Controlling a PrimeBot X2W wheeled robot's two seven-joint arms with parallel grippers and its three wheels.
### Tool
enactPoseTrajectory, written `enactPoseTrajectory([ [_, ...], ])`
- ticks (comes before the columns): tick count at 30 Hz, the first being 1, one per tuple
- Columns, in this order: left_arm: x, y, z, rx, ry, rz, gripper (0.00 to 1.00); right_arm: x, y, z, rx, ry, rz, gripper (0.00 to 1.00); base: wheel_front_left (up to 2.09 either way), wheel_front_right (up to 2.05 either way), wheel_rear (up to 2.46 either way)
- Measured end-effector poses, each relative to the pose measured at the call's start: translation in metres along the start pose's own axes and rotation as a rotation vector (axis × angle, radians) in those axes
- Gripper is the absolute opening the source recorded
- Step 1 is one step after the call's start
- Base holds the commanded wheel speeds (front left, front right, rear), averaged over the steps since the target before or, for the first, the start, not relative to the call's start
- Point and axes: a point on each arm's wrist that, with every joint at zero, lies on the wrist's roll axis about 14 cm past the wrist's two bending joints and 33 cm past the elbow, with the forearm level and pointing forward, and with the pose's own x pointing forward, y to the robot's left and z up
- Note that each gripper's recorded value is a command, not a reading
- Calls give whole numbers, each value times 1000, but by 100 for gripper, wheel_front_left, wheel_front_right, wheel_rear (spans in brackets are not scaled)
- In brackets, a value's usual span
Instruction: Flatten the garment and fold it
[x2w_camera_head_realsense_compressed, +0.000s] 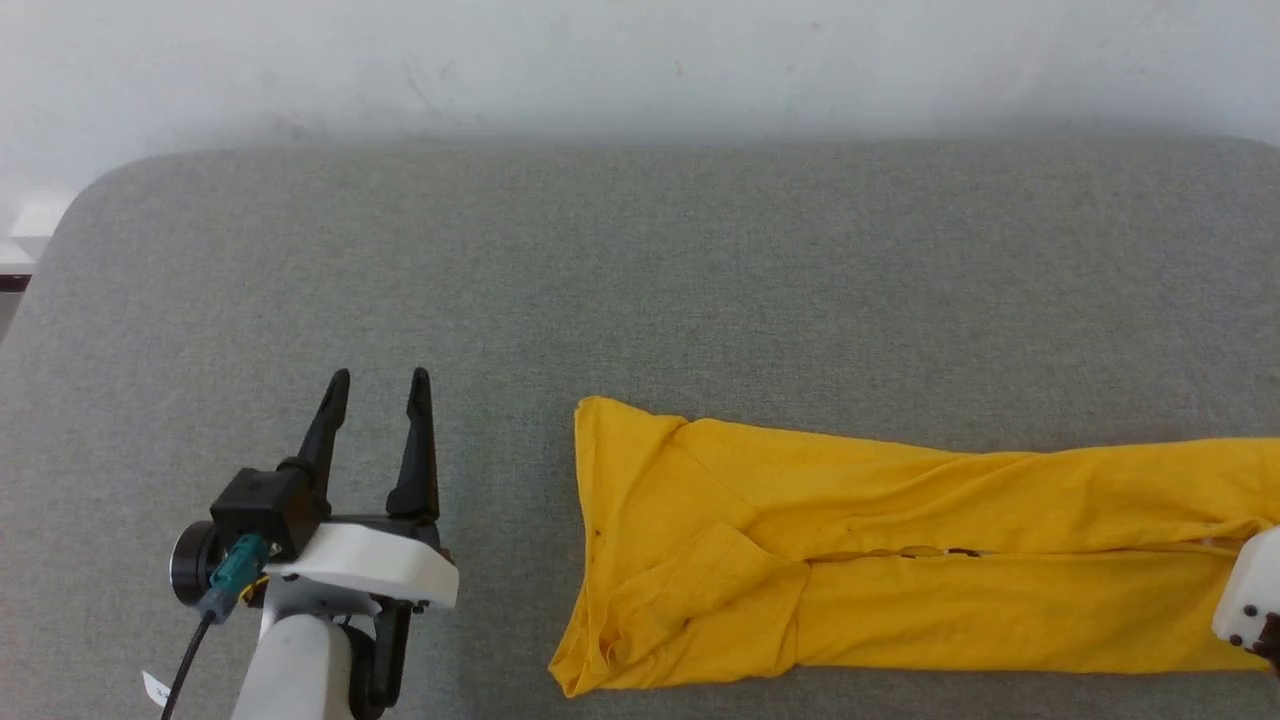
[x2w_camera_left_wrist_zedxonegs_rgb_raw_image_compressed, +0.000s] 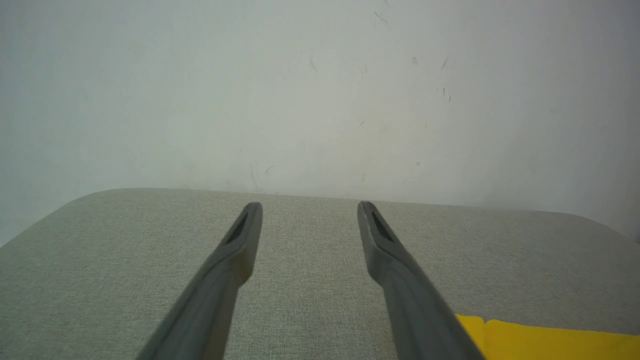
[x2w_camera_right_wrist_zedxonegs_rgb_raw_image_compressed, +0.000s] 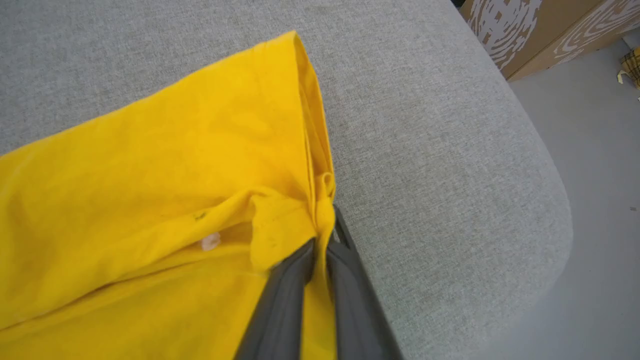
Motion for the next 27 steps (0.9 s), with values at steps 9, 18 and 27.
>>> enactPoseTrajectory([
  [9,-3,3,6,0,-14,5,100,-21,27,18,-44,-22,93,0,0,0,0],
  [18,-4,5,6,5,-13,11,100,-109,108,66,-157,-151,398,0,0,0,0],
  [27,0,5,3,7,-6,5,100,-180,242,64,-395,-240,803,0,0,0,0],
])
